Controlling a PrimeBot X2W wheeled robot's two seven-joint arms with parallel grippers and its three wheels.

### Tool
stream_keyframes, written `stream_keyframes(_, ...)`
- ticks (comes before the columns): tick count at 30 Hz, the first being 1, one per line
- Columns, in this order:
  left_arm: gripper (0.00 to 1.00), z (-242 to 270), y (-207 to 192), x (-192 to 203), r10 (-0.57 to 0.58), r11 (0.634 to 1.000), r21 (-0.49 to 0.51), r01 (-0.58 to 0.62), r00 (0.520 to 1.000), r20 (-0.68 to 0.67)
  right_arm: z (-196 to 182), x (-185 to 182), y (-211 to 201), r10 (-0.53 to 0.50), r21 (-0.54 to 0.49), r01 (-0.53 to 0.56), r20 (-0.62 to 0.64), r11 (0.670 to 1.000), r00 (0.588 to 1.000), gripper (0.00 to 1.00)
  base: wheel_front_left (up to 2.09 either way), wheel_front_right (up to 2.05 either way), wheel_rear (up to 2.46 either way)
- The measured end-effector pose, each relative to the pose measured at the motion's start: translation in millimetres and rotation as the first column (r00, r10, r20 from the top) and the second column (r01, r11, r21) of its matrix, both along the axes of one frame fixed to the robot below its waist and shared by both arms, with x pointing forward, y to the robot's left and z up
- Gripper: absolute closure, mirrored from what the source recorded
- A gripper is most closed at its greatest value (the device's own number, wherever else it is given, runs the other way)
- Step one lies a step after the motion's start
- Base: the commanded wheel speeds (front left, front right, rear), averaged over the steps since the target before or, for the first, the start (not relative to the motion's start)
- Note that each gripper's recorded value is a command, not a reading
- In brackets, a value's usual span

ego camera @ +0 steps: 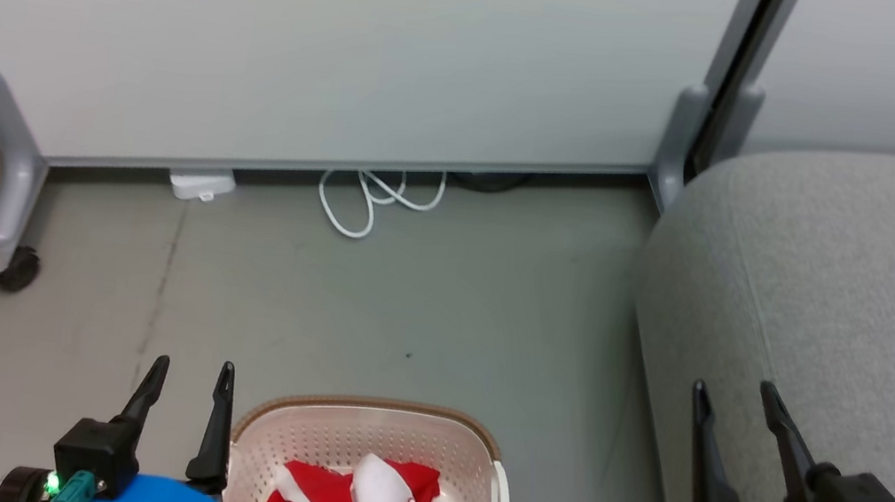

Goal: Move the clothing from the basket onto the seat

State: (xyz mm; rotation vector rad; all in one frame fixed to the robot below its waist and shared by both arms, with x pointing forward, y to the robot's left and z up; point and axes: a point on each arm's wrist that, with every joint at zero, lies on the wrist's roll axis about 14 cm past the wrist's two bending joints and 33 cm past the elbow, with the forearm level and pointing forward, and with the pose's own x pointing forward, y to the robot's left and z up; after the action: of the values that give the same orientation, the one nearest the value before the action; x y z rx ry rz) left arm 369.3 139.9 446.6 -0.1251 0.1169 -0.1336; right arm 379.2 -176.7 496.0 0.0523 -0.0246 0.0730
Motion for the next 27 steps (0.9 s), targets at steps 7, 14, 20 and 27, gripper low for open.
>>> stream_keyframes(7,0.00,-52,-14,21,-0.074,0.997,0.025,0.079,0.984,-0.163,4,18,-1,-0.002,0.026,0.002,0.021,1.000,1.000,0.00,0.00,0.00,0.00)
stream_keyframes(14,0.00,-113,-36,48,-0.169,0.979,0.049,0.195,0.929,-0.330,-7,37,-22,-0.058,0.044,0.057,0.008,0.997,0.998,0.00,0.00,0.00,0.00)
stream_keyframes(20,0.00,-179,-53,62,-0.215,0.965,0.026,0.262,0.842,-0.494,-37,51,-41,-0.108,0.040,0.111,-0.061,0.993,0.992,0.00,0.00,0.00,0.00)
stream_keyframes(27,0.00,-255,-68,58,-0.245,0.947,-0.002,0.323,0.717,-0.653,-70,69,-48,-0.122,0.036,0.127,-0.123,0.991,0.985,0.00,0.00,0.00,0.00)
